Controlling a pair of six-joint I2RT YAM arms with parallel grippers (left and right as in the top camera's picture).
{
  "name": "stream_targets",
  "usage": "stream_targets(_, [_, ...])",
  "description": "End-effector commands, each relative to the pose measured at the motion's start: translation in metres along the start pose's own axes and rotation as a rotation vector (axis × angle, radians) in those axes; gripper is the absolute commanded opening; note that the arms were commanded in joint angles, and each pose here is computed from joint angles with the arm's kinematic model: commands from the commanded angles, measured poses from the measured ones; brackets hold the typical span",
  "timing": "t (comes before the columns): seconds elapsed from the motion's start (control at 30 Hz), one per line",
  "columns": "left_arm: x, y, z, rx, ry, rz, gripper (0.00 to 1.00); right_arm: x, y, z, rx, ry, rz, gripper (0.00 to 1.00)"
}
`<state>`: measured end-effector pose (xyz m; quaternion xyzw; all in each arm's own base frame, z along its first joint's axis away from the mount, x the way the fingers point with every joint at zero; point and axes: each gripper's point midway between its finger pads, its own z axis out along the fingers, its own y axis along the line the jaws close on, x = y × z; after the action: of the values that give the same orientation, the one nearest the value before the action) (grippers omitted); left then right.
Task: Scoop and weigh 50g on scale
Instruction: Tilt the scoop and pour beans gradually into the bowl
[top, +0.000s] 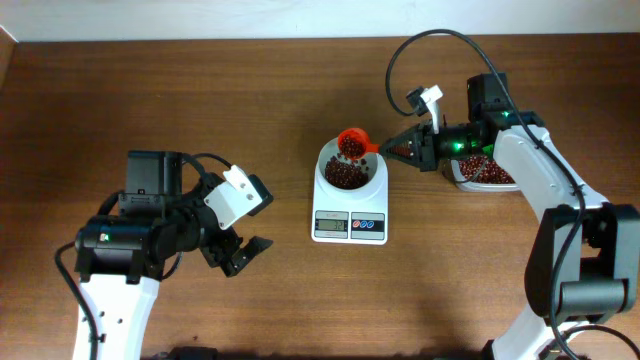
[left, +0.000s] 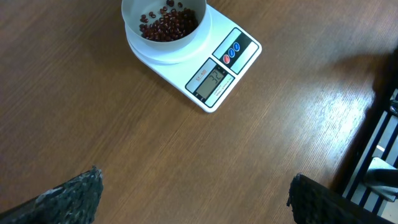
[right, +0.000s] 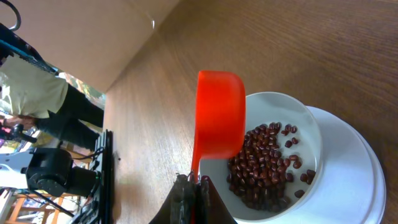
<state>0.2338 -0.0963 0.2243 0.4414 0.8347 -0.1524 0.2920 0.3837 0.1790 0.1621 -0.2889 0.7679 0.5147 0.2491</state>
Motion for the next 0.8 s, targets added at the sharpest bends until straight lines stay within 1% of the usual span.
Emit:
stream_targets(0.0, [-0.004, -0.001, -0.003, 0.003, -0.018, 0.014, 0.99, 0.001, -0.002, 0.004, 0.003, 0.009, -0.009, 0.04])
stream_targets(0.07, [-0.004, -0.001, -0.003, 0.003, -0.018, 0.014, 0.99, 0.004, -0.006, 0.004, 0.026, 0.025, 0.002, 0.04])
stream_targets(0.1, [-0.004, -0.001, -0.003, 0.003, -0.018, 0.014, 0.99, 0.002, -0.002, 0.004, 0.003, 0.015, -0.03, 0.04])
stream_targets(0.13, [-0.004, -0.001, -0.003, 0.003, -0.018, 0.014, 0.99, 0.002, -0.007, 0.004, 0.029, 0.019, -0.071, 0.04])
stream_targets(0.17, [-0.004, -0.001, -0.003, 0.003, -0.018, 0.014, 0.99, 0.005, -0.022, 0.003, 0.111, 0.046, -0.055, 0.04])
stream_targets(0.2, [-0.004, -0.001, -0.003, 0.003, -0.018, 0.014, 0.99, 0.004, -0.021, 0.003, 0.103, 0.042, -0.045, 0.04])
stream_targets(0.23, [-0.004, -0.001, -0.003, 0.003, -0.018, 0.014, 0.99, -0.001, -0.007, 0.004, 0.026, 0.009, -0.065, 0.04])
stream_targets(0.27, [-0.004, -0.001, -0.003, 0.003, -0.018, 0.014, 0.99, -0.002, -0.007, 0.004, 0.023, 0.006, -0.103, 0.04])
stream_targets(0.3, [-0.004, -0.001, -0.003, 0.003, -0.018, 0.014, 0.99, 0.004, -0.028, 0.002, 0.146, 0.052, -0.058, 0.04])
stream_targets(0.33, [-0.004, -0.001, -0.003, 0.003, -0.018, 0.014, 0.99, 0.004, -0.025, 0.003, 0.129, 0.047, -0.036, 0.04])
stream_targets(0.37, [-0.004, -0.001, -0.003, 0.003, -0.018, 0.014, 0.99, 0.001, -0.016, 0.004, 0.074, 0.027, -0.053, 0.04])
stream_targets(0.4, [-0.004, -0.001, -0.003, 0.003, -0.018, 0.014, 0.99, 0.002, -0.019, 0.003, 0.094, 0.034, -0.081, 0.04])
stream_targets(0.43, [-0.004, -0.001, -0.003, 0.003, -0.018, 0.014, 0.99, 0.006, -0.03, 0.002, 0.155, 0.058, -0.053, 0.04])
stream_targets(0.47, [-0.004, -0.001, -0.003, 0.003, -0.018, 0.014, 0.99, 0.004, -0.023, 0.002, 0.118, 0.043, -0.044, 0.04])
stream_targets(0.5, [-0.004, -0.001, -0.003, 0.003, -0.018, 0.014, 0.99, -0.002, -0.008, 0.004, 0.032, 0.008, -0.082, 0.04])
stream_targets(0.53, [-0.004, -0.001, -0.003, 0.003, -0.018, 0.014, 0.99, -0.003, -0.007, 0.004, 0.027, 0.005, -0.105, 0.04])
stream_targets(0.57, [-0.004, -0.001, -0.003, 0.003, -0.018, 0.014, 0.99, 0.003, -0.022, 0.003, 0.113, 0.041, -0.065, 0.04])
stream_targets(0.6, [-0.004, -0.001, -0.003, 0.003, -0.018, 0.014, 0.99, 0.002, -0.017, 0.003, 0.085, 0.032, -0.044, 0.04])
stream_targets(0.63, [-0.004, -0.001, -0.003, 0.003, -0.018, 0.014, 0.99, -0.001, -0.007, 0.004, 0.023, 0.009, -0.075, 0.04])
stream_targets(0.67, [-0.004, -0.001, -0.003, 0.003, -0.018, 0.014, 0.99, 0.0, -0.008, 0.004, 0.03, 0.014, -0.102, 0.04])
stream_targets(0.7, [-0.004, -0.001, -0.003, 0.003, -0.018, 0.014, 0.99, 0.007, -0.024, 0.002, 0.127, 0.058, -0.051, 0.04])
stream_targets(0.73, [-0.004, -0.001, -0.003, 0.003, -0.018, 0.014, 0.99, 0.009, -0.025, 0.002, 0.134, 0.061, -0.008, 0.04])
stream_targets(0.77, [-0.004, -0.001, -0.003, 0.003, -0.018, 0.014, 0.99, 0.005, -0.016, 0.003, 0.08, 0.04, -0.015, 0.04])
